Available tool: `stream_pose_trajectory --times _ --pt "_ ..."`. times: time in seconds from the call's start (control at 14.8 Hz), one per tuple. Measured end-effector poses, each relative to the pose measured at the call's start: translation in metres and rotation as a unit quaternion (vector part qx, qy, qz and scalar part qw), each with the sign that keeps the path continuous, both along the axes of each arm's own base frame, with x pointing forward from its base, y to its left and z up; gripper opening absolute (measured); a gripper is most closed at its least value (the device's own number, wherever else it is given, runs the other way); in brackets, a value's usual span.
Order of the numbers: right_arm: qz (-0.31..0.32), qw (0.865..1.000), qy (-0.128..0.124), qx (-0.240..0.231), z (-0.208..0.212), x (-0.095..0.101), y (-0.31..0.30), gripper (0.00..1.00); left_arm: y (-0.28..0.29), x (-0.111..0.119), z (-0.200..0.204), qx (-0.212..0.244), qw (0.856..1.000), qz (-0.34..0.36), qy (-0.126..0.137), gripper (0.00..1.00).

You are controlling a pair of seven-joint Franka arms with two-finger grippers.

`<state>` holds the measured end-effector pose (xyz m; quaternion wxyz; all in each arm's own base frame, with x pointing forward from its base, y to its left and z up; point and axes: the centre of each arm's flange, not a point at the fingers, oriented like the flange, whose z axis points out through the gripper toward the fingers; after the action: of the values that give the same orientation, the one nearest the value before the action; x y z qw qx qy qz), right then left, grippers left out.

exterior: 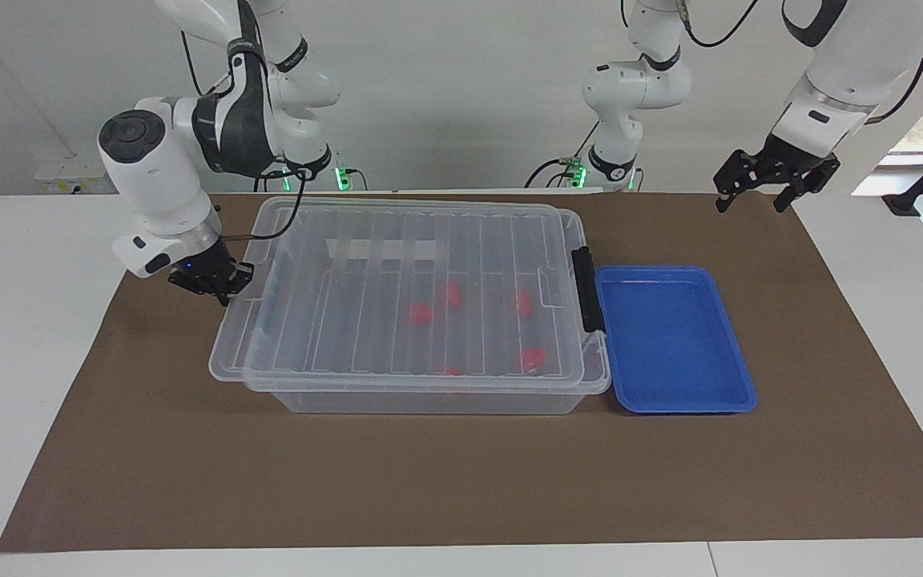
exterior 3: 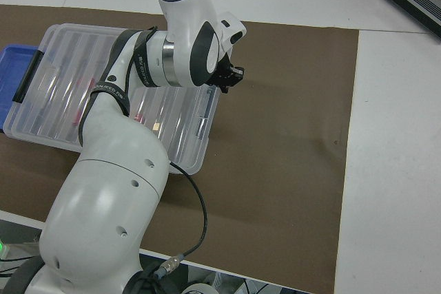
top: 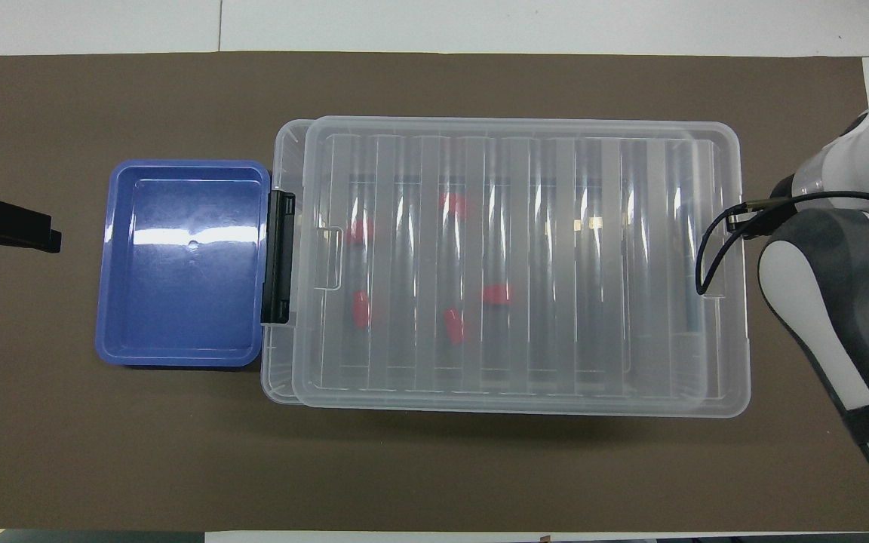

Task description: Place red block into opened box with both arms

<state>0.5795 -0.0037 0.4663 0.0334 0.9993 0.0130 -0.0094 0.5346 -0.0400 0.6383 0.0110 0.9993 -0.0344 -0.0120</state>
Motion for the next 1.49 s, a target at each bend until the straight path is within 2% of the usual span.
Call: stream_pose_trajectory --times 0.88,1.01,1.15,1.49 --pt "-0.005 1.0 0.002 0.003 -0.003 -0.003 0.022 0.01 0.0 0.0 -0.001 0.0 1.0 0.0 0.001 1.0" --pt "-0.005 1.0 0.0 0.003 0.001 -0.002 0.022 0.16 0.0 0.0 -0.001 0.0 1.0 0.0 0.001 1.0" --pt "-0.005 1.0 -0.006 0.003 0.014 -0.002 0.022 0.38 0.0 0.0 -0.001 0.0 1.0 0.0 0.001 1.0" --pt "-0.012 1.0 0.0 0.0 0.099 -0.013 0.021 0.88 0.0 0.0 -0.001 0.0 1.0 0.0 0.001 1.0"
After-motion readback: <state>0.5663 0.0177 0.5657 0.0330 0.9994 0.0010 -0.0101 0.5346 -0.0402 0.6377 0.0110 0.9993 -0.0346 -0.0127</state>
